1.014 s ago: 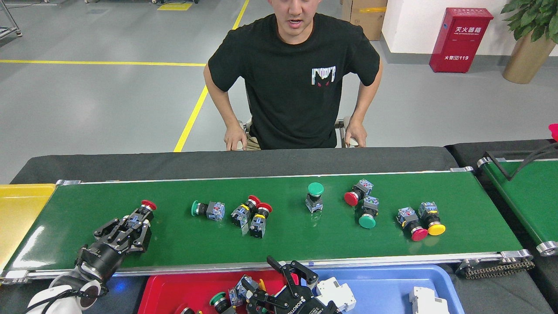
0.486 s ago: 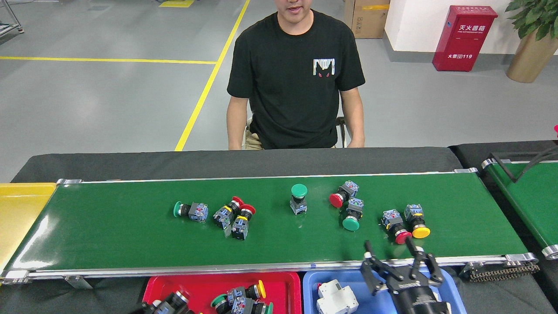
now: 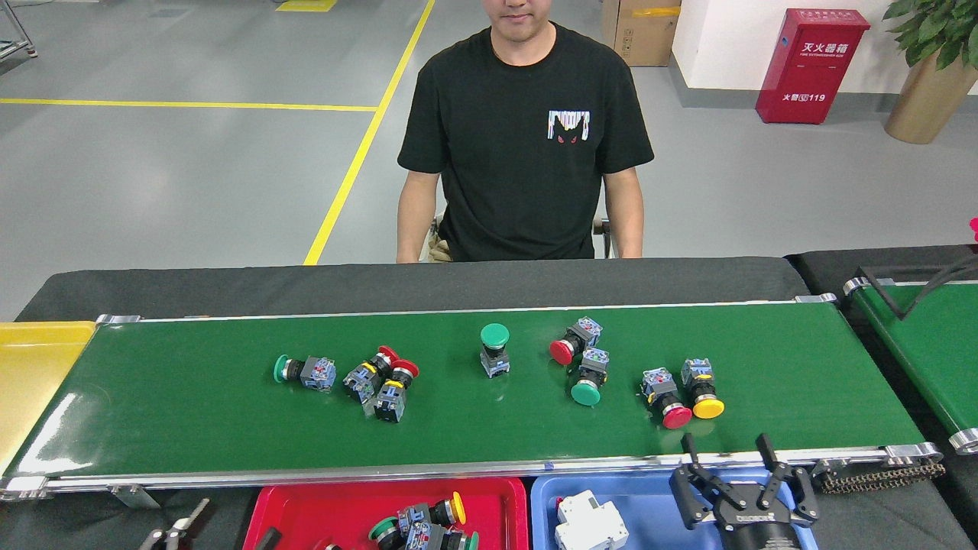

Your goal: Pick switch part from conveyor to tray

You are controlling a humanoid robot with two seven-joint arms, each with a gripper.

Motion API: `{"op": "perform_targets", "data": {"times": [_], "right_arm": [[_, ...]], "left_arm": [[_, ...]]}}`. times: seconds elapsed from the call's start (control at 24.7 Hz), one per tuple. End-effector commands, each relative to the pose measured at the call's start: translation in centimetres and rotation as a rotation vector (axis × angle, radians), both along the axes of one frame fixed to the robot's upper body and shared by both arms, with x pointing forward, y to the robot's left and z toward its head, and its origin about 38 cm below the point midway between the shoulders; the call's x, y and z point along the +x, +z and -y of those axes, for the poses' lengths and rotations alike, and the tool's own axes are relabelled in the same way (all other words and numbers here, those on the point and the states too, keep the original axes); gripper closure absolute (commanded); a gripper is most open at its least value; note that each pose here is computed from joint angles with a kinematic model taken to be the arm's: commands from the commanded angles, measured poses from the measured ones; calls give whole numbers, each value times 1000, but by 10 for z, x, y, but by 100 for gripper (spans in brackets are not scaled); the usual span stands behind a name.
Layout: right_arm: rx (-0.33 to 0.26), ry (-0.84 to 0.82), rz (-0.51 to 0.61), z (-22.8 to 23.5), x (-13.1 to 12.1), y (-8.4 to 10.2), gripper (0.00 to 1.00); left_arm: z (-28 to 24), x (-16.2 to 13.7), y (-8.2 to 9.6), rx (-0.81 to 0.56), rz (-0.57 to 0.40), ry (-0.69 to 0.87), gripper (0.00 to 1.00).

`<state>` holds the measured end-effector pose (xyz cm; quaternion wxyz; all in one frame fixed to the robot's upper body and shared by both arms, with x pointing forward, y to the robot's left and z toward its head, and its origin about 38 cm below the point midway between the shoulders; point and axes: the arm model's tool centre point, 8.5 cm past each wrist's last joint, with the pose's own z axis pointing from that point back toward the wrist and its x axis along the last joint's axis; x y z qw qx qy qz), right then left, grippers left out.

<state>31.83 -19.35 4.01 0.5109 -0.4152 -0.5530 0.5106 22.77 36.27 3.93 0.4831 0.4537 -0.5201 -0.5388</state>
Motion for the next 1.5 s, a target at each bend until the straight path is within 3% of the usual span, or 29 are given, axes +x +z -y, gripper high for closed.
{"op": "perform_targets", "data": {"times": [0.0,0.2,0.36,0.57,0.81,1.14,1.46], "right_arm": [[-11,19,-23,-4,5,5,1],[-20,-14,-70,-6,13,6,1],[-42,-11,-67,-19,26,7,1],[-39,11,-79,-41,48,4,1],[-40,9,-84,-44,67,5,1],[-49,2,-81,-42,93,11,1],[-61,0,-109,-41,124,10,1]], "left_arm": [[-11,-1,5,21,11,54,0],[-3,14,13,45,11,-68,0],[12,51,28,96,-14,-176,0],[60,95,28,112,-63,-299,0],[60,143,21,136,-111,-253,0],[52,158,15,128,-139,-232,0],[34,192,3,135,-202,-134,0]]}}
